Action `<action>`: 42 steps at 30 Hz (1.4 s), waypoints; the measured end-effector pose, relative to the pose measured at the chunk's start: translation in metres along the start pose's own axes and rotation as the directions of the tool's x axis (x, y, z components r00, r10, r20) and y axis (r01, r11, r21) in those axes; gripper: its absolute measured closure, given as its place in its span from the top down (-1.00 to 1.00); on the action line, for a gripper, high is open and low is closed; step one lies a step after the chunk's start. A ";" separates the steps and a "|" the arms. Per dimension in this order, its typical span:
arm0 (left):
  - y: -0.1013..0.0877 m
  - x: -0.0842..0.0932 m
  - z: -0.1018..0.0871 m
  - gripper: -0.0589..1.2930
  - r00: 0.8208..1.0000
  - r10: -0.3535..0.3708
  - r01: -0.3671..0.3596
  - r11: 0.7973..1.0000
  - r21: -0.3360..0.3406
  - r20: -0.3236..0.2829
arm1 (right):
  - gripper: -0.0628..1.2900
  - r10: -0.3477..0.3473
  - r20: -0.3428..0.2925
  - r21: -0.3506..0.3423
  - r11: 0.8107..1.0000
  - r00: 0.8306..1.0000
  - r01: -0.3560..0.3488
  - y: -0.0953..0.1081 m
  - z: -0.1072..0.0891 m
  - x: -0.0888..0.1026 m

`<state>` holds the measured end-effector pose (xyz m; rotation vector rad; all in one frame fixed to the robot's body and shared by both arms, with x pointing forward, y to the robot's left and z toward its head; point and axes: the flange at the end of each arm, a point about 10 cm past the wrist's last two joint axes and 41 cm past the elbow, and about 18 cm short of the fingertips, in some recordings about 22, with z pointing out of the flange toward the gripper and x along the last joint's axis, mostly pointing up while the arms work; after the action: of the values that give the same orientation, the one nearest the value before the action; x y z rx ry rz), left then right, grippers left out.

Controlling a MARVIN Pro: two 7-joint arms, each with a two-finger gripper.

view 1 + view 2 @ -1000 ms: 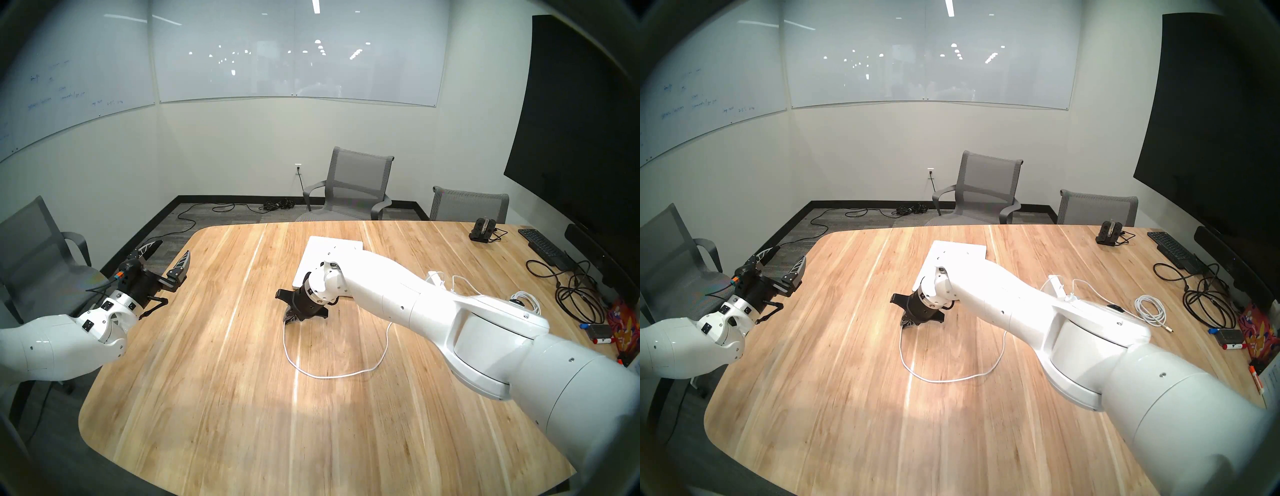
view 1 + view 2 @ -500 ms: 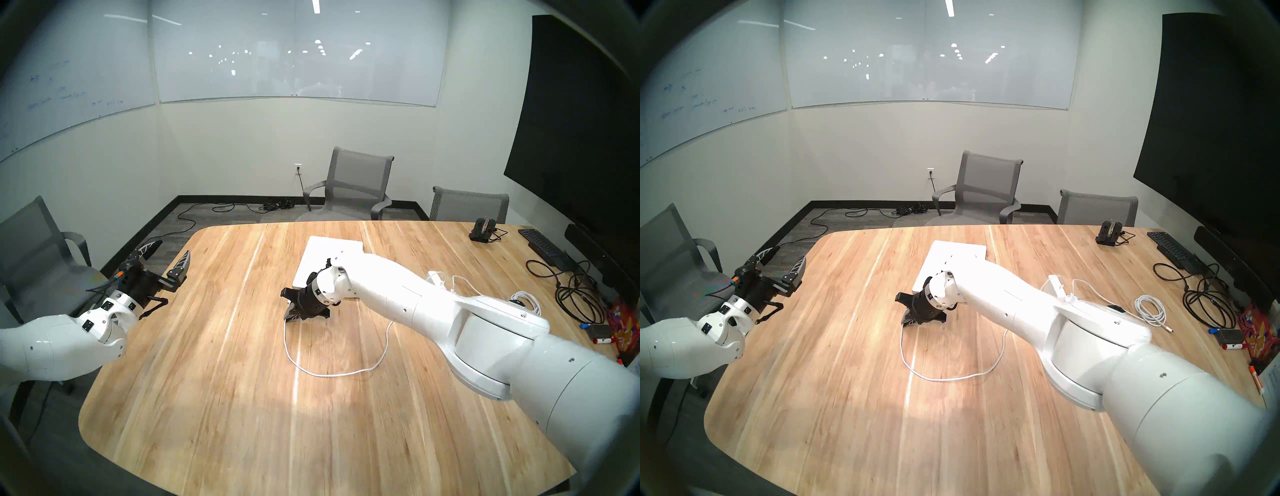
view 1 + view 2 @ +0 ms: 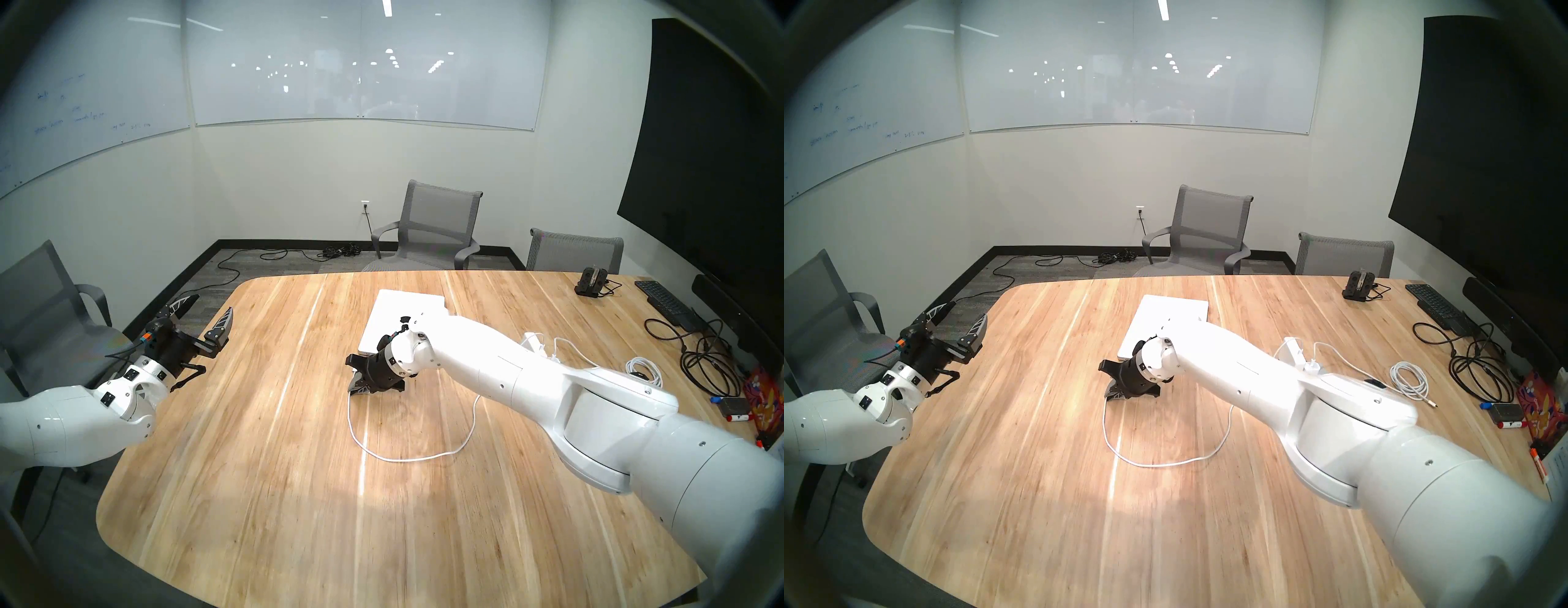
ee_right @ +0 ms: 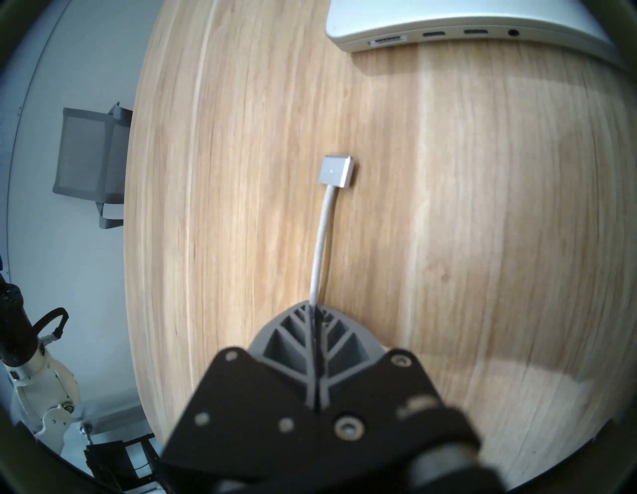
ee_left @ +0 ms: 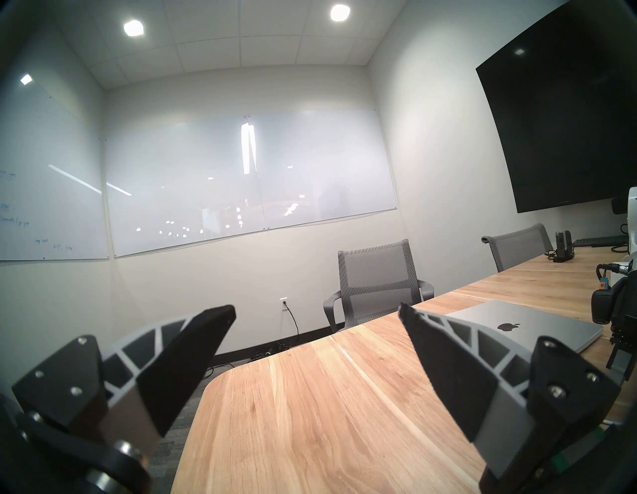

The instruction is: Plug the charging cable into the port of a MacBook

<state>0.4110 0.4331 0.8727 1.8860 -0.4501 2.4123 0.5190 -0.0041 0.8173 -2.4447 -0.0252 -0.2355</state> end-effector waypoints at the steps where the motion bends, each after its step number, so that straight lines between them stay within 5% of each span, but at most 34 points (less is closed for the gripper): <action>1: 0.000 0.000 0.000 0.96 1.000 0.000 0.000 1.000 0.000 0.000 | -0.95 0.000 -0.003 0.004 1.000 1.000 0.000 0.002 -0.001 0.000; 18: 0.000 0.000 0.000 0.96 1.000 0.000 0.000 1.000 0.000 0.000 | -0.95 -0.010 -0.053 0.005 1.000 0.999 0.010 0.023 -0.020 0.007; 42: 0.000 0.000 0.000 0.96 1.000 0.000 0.000 1.000 0.000 0.000 | -0.94 -0.017 -0.047 -0.006 1.000 0.999 0.017 0.019 -0.019 0.005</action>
<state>0.4110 0.4331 0.8727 1.8859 -0.4501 2.4123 0.5225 -0.0315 0.8204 -2.4450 -0.0248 -0.3016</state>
